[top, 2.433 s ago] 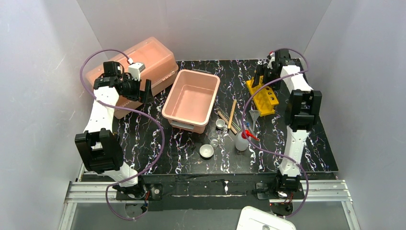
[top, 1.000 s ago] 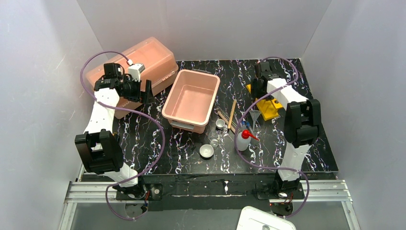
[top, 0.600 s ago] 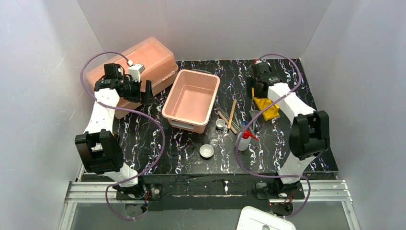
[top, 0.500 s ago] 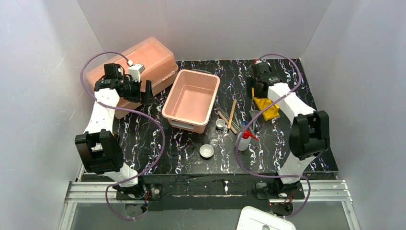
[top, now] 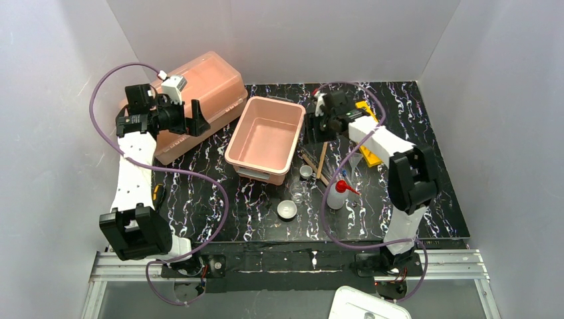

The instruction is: Organize the chemistry lab equipment

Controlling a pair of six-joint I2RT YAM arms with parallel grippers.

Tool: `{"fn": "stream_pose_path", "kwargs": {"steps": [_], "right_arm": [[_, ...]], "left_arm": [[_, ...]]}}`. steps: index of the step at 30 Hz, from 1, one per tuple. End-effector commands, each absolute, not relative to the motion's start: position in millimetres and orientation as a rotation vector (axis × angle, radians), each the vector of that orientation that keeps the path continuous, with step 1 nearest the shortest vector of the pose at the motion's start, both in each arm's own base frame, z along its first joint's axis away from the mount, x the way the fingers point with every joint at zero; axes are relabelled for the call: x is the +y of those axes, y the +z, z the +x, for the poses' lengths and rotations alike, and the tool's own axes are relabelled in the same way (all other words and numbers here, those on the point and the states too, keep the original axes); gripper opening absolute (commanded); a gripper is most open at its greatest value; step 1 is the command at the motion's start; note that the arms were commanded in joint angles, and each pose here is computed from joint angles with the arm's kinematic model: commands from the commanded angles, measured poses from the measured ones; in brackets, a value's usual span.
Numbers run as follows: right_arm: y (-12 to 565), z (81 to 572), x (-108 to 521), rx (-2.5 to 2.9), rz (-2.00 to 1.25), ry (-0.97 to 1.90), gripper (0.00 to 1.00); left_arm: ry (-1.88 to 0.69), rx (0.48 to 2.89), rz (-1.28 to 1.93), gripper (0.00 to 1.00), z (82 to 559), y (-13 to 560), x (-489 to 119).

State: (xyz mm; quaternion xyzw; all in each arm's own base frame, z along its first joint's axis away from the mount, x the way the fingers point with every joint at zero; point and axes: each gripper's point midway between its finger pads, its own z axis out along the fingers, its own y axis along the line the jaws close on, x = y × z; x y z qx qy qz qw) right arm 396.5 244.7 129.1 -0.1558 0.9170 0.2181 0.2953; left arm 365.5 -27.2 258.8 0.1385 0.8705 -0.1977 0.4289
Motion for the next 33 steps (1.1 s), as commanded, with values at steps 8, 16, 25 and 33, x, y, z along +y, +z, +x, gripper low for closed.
{"fn": "stream_pose_path", "kwargs": {"steps": [8, 16, 25, 33], "right_arm": [[79.6, 383.7, 257.2, 2.49, -0.477, 0.439, 0.57], [62.4, 400.8, 247.7, 2.495, -0.415, 0.318, 0.55], [44.4, 404.9, 238.4, 2.54, -0.429, 0.221, 0.54], [35.8, 395.8, 240.5, 2.573, -0.418, 0.241, 0.51]], "left_arm": [[-0.501, 2.147, 0.369, 0.99, 357.0, 269.4, -30.5], [-0.501, 2.163, 0.374, 0.99, 355.0, 265.8, -30.3], [-0.508, 2.173, 0.378, 0.99, 355.2, 265.3, -30.3], [-0.509, 2.171, 0.383, 0.99, 355.1, 266.7, -30.7]]}}
